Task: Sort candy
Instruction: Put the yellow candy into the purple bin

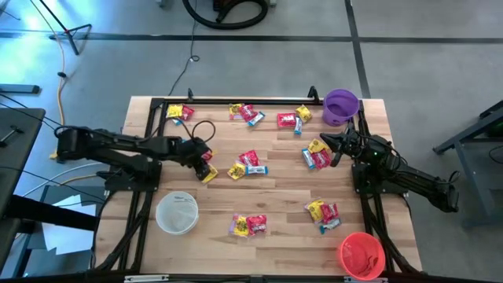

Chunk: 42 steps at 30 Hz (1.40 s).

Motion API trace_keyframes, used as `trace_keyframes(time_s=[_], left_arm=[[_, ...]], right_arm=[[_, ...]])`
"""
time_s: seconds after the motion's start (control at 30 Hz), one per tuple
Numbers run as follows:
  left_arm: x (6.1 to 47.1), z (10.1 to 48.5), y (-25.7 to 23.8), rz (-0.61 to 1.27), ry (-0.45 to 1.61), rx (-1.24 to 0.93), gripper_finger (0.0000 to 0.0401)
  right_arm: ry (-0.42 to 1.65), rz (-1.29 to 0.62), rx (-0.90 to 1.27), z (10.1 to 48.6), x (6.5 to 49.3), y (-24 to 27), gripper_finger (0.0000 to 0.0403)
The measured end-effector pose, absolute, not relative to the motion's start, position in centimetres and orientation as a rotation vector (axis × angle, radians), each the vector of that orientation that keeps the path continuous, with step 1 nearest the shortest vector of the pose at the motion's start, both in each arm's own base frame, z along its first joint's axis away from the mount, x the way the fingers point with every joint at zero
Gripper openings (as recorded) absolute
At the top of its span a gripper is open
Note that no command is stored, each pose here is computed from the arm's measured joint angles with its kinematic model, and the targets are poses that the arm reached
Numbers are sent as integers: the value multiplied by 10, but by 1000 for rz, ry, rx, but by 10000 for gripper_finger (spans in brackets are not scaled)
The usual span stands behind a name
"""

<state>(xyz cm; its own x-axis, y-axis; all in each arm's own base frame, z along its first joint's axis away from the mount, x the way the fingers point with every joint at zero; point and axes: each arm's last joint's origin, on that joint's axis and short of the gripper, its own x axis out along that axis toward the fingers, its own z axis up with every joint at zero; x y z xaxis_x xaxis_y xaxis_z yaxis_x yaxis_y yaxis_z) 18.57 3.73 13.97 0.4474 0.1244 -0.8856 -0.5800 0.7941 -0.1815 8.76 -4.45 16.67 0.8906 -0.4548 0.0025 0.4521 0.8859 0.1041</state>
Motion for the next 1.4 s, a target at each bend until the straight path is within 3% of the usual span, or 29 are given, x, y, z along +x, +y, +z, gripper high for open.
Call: trace_keyframes(time_s=[0.4, 0.87, 1.4], left_arm=[[195, 126, 37, 413, 1068, -524, 161], [193, 137, 36, 400, 1001, -557, 7], [227, 200, 60, 298, 707, -620, 9]], right_arm=[[-27, -471, 102, 167, 88, -44, 0], [-27, -472, 102, 167, 88, -44, 0], [-27, -472, 102, 167, 88, -45, 0]])
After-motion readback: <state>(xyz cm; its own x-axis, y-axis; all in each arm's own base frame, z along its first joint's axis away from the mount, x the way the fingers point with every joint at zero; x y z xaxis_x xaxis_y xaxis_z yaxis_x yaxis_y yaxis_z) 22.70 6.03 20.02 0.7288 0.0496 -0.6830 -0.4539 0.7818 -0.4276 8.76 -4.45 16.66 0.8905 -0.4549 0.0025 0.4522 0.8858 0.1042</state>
